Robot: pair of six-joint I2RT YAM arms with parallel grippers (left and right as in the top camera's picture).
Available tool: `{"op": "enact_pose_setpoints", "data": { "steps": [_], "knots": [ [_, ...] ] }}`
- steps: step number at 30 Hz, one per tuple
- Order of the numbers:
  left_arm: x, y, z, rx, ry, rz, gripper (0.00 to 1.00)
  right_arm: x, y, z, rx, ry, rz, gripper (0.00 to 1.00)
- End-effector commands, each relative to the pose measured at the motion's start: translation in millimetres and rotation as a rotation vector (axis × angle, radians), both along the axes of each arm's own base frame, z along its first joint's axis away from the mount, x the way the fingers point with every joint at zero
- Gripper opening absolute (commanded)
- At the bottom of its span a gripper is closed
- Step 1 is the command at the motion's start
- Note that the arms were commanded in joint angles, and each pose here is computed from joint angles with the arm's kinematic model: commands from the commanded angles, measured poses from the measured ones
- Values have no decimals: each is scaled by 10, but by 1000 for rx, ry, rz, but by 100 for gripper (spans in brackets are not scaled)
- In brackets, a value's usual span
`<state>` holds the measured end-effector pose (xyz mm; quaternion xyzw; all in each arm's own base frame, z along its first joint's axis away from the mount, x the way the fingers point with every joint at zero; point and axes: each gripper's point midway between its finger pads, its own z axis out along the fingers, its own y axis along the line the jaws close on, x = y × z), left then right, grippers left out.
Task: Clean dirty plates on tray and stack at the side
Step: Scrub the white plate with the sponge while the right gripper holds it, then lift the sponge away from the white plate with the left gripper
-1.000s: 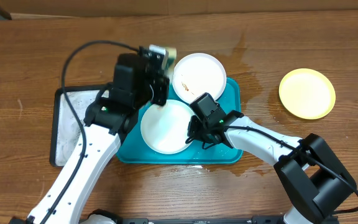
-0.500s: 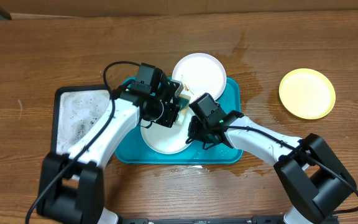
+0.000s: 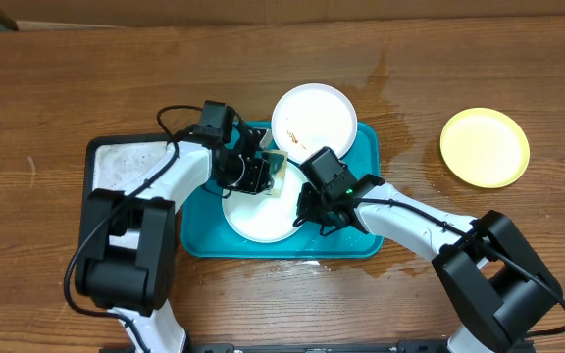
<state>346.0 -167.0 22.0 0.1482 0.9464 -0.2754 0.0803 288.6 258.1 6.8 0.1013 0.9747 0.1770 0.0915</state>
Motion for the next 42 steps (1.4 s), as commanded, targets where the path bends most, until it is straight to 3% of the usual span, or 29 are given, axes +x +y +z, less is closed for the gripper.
{"op": "enact_pose_setpoints", "data": {
  "steps": [1, 11, 21, 31, 37, 39, 42],
  "knots": [
    [34, -27, -25, -16, -24, -22, 4, -21, -11, 13, 0, -6, 4, 11],
    [244, 369, -193, 240, -110, 43, 4, -21, -11, 13, 0, -7, 6, 11],
    [336, 605, -168, 382, -134, 81, 4, -17, -17, 12, -3, -9, 6, 11],
    [656, 938, 482, 596, -205, 144, 4, -13, -20, 12, -6, -11, 5, 11],
    [803, 1179, 1095, 704, -285, 288, 4, -13, -21, 12, -6, -11, 5, 11],
    [791, 1177, 1279, 691, -300, 308, 4, -14, -21, 12, -6, -11, 5, 15],
    [706, 1067, 1530, 607, -306, 304, 4, -21, -27, 8, -8, -8, 5, 37]
  ]
}}
